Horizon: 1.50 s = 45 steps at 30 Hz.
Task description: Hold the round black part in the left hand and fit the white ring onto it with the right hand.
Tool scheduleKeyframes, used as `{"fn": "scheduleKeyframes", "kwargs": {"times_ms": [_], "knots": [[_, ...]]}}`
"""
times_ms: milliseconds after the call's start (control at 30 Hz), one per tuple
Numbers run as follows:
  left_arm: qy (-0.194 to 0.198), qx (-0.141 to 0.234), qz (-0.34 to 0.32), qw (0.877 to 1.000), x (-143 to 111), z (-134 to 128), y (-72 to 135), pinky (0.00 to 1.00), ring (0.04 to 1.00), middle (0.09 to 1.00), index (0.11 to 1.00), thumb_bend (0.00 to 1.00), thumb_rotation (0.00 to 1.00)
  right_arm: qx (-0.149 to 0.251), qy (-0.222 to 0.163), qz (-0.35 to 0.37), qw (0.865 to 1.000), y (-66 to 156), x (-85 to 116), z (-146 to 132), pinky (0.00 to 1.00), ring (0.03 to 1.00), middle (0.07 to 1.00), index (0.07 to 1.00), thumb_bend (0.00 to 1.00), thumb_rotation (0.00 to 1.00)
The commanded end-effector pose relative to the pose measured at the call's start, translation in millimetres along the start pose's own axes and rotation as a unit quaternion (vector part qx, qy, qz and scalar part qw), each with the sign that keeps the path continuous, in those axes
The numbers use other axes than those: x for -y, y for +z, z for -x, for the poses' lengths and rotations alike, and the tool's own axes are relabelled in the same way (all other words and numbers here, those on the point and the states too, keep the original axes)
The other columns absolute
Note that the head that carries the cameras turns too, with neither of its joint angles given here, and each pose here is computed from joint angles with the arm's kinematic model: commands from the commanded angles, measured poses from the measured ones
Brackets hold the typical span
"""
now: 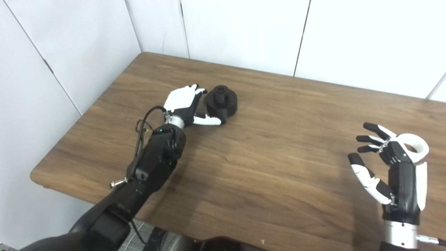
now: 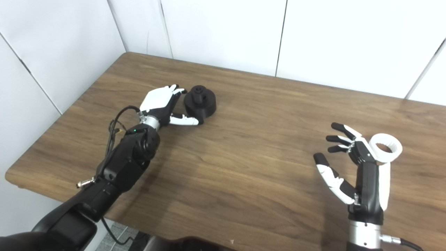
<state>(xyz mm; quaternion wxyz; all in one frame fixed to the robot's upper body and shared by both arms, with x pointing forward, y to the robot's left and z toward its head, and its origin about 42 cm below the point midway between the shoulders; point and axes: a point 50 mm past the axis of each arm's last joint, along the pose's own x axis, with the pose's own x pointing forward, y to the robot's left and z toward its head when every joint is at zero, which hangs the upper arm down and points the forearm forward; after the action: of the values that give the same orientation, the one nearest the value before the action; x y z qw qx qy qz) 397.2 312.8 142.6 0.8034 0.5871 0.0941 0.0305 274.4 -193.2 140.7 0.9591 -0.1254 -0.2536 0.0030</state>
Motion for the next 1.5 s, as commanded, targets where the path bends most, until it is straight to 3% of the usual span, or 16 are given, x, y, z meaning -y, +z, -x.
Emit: {"fn": "scheduleKeyframes", "kwargs": {"times_ms": [0,533,600,700,900,1467], "knots": [[0.041,0.03,0.005,0.999,-21.5,-12.1,15.5,1.0,1.0,1.0,0.887,1.0,0.65,-0.076,0.009,0.001,0.997,-22.3,-8.2,45.3,0.52,0.652,0.772,0.733,0.56,0.4],[0.045,0.057,0.034,0.997,-19.8,-14.1,22.7,1.0,1.0,1.0,0.891,1.0,0.6,-0.07,0.008,-0.003,0.997,-17.8,-9.0,48.0,0.52,0.655,0.773,0.732,0.58,0.41],[0.058,0.058,0.044,0.996,-18.6,-14.5,22.9,1.0,1.0,1.0,0.811,0.99,0.53,-0.07,0.007,-0.003,0.998,-17.0,-8.6,48.6,0.51,0.651,0.773,0.729,0.58,0.41],[0.087,0.051,0.069,0.992,-15.7,-15.6,24.3,1.0,1.0,1.0,0.695,0.88,0.37,-0.067,0.007,-0.001,0.998,-16.5,-7.7,49.3,0.51,0.649,0.771,0.728,0.57,0.4],[0.112,0.055,0.087,0.988,-12.4,-16.8,25.3,1.0,1.0,1.0,0.61,0.8,0.26,-0.066,0.007,-0.004,0.998,-16.7,-6.4,49.7,0.52,0.651,0.774,0.727,0.57,0.4],[0.119,0.064,0.096,0.986,-7.4,-13.4,23.9,1.0,1.0,1.0,0.589,0.81,0.24,-0.071,0.006,-0.003,0.997,-15.1,-5.4,49.9,0.51,0.648,0.775,0.728,0.57,0.4]]}}
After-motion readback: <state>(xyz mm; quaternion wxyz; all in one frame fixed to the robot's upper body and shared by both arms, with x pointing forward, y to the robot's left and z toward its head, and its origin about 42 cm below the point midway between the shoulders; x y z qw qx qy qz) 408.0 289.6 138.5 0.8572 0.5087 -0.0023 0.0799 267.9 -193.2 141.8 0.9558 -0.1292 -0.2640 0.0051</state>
